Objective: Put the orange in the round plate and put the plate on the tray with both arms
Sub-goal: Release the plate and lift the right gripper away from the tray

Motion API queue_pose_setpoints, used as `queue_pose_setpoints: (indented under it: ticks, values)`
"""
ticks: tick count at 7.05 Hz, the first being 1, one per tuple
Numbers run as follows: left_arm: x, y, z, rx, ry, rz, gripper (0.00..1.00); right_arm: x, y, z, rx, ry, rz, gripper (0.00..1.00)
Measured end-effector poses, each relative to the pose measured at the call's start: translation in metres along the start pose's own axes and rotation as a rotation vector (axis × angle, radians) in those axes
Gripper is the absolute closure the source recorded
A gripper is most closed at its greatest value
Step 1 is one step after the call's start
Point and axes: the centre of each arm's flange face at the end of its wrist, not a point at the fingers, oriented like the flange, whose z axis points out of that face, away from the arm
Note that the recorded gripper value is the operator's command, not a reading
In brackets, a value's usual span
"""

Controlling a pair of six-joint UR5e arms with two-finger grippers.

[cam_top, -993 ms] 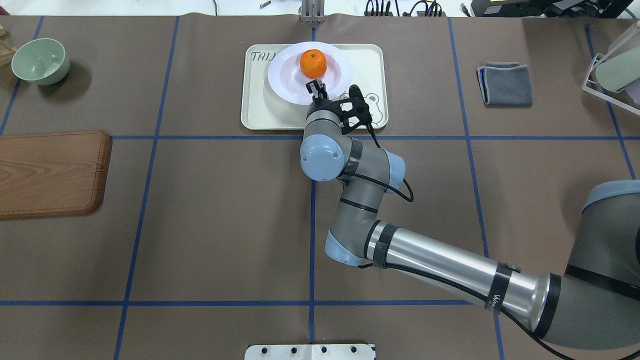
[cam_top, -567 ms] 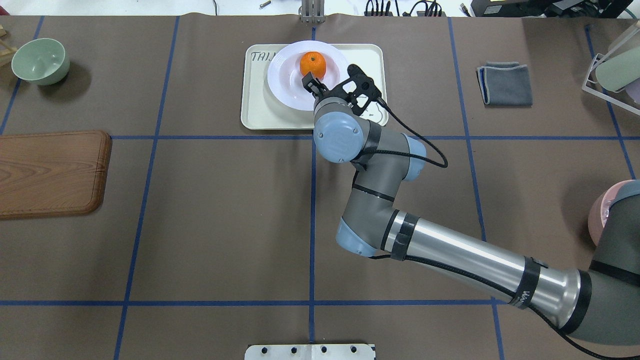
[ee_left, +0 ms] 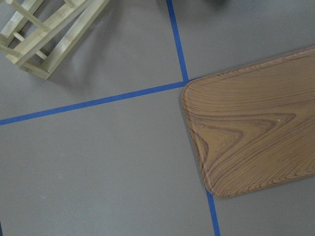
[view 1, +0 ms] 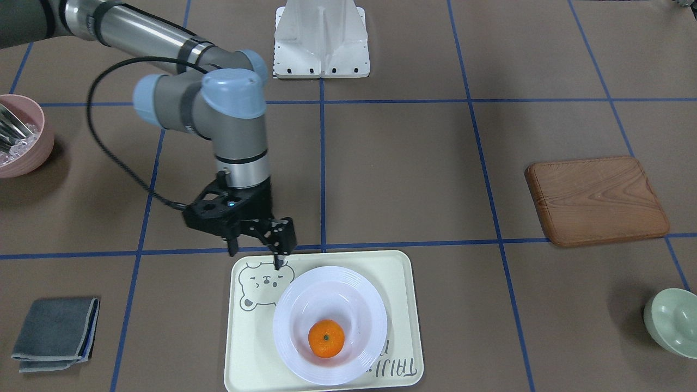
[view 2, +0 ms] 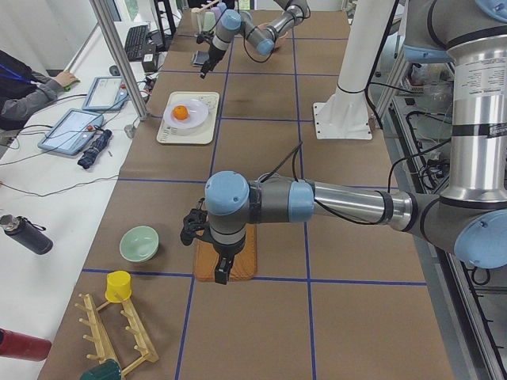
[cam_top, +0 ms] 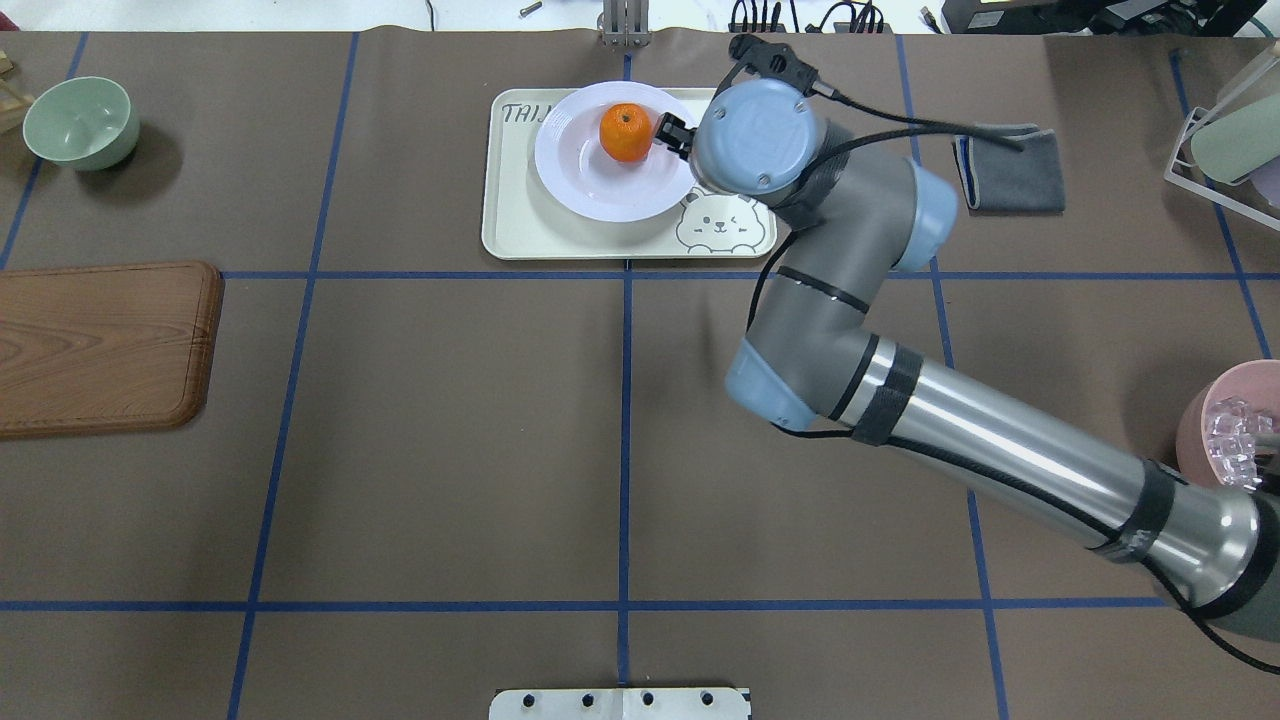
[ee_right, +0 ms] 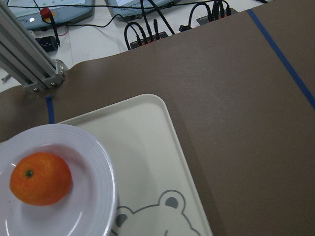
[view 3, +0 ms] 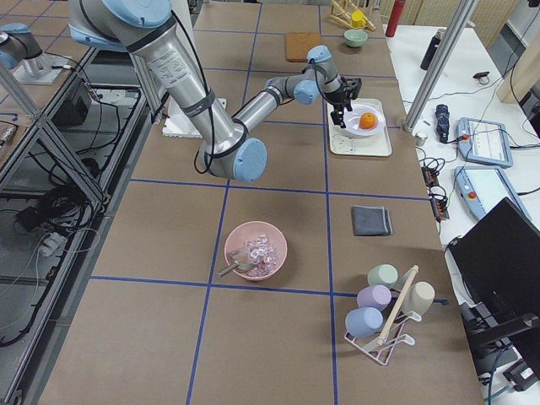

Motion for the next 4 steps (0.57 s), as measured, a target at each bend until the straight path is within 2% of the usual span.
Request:
queue_pose_setpoints:
  ticks: [2, 4]
  values:
    - [-0.002, 0.016, 0.007, 0.029, -0.007, 0.017, 0.01, 0.132, -0.076, -0.039, -0.118, 0.027, -0.216, 0.00]
    - [-0.002, 0.020, 0.009, 0.033, -0.008, 0.023, 0.01, 0.285, -0.139, -0.079, -0.202, 0.061, -0.346, 0.00]
